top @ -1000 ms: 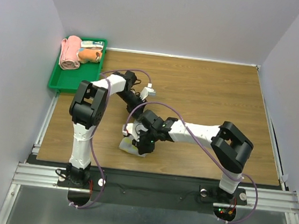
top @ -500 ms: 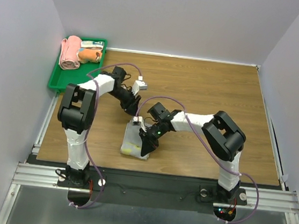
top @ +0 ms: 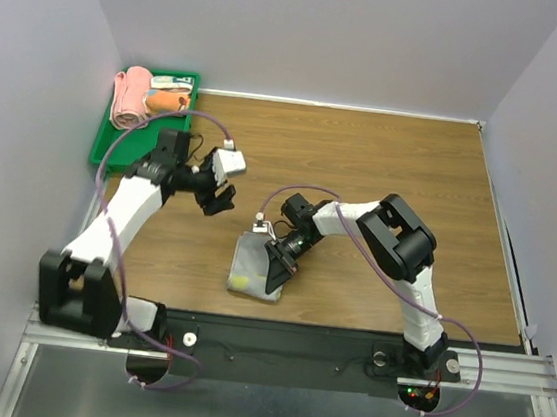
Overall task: Roll the towels
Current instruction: Roll the towel
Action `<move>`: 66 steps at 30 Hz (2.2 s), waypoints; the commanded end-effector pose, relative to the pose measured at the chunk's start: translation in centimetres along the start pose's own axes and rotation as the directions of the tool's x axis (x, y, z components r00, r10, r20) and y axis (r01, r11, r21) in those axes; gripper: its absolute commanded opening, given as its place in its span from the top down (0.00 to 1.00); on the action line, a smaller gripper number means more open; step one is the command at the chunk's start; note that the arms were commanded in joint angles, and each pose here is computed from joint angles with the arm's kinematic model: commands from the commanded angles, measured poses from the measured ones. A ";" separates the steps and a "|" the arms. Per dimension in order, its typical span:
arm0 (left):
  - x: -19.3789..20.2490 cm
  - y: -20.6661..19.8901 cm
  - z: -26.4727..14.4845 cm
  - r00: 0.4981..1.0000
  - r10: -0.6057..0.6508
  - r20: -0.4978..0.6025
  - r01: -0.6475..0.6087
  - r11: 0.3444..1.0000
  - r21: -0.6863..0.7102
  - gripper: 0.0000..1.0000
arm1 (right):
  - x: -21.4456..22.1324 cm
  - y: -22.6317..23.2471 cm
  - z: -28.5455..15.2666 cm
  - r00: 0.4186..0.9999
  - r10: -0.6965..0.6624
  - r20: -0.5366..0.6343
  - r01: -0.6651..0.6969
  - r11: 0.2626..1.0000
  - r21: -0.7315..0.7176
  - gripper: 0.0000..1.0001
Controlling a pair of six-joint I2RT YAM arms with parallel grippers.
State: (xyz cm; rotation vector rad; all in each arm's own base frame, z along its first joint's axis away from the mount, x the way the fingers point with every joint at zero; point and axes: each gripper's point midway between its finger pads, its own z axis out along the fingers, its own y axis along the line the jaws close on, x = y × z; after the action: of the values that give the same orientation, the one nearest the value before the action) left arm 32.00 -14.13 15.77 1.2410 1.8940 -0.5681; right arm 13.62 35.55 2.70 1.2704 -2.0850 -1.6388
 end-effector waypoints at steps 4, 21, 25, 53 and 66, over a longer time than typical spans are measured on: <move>5.7 -7.7 -1.4 0.852 0.497 -0.162 -0.500 0.865 0.025 0.22 | 2.9 -4.7 0.2 0.983 0.161 -0.088 -0.152 0.983 0.108 0.99; 7.5 -20.6 3.2 0.637 0.770 0.023 -0.755 0.618 0.220 0.13 | 3.1 -7.5 -0.3 0.946 0.313 -0.086 -0.308 0.949 0.061 0.99; 7.8 -21.2 4.6 0.623 0.782 0.011 -0.766 0.607 0.210 0.21 | 3.2 -7.6 -0.5 0.946 0.312 -0.087 -0.308 0.950 0.058 0.99; 12.6 -24.4 5.4 0.779 0.582 -0.234 -0.351 0.713 0.607 0.90 | -5.1 -2.7 -16.3 0.987 -0.039 0.157 -0.035 0.894 0.446 0.22; 9.6 -21.1 7.2 0.896 0.276 -0.348 0.062 0.699 0.713 0.90 | -1.8 6.2 -21.9 0.903 -0.417 0.104 0.222 0.660 0.717 0.00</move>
State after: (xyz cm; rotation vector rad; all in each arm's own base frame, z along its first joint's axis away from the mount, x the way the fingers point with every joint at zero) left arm 15.83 -25.12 3.81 2.0852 1.8325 -0.8942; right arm 24.59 22.34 15.72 1.6123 -2.9007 -1.2758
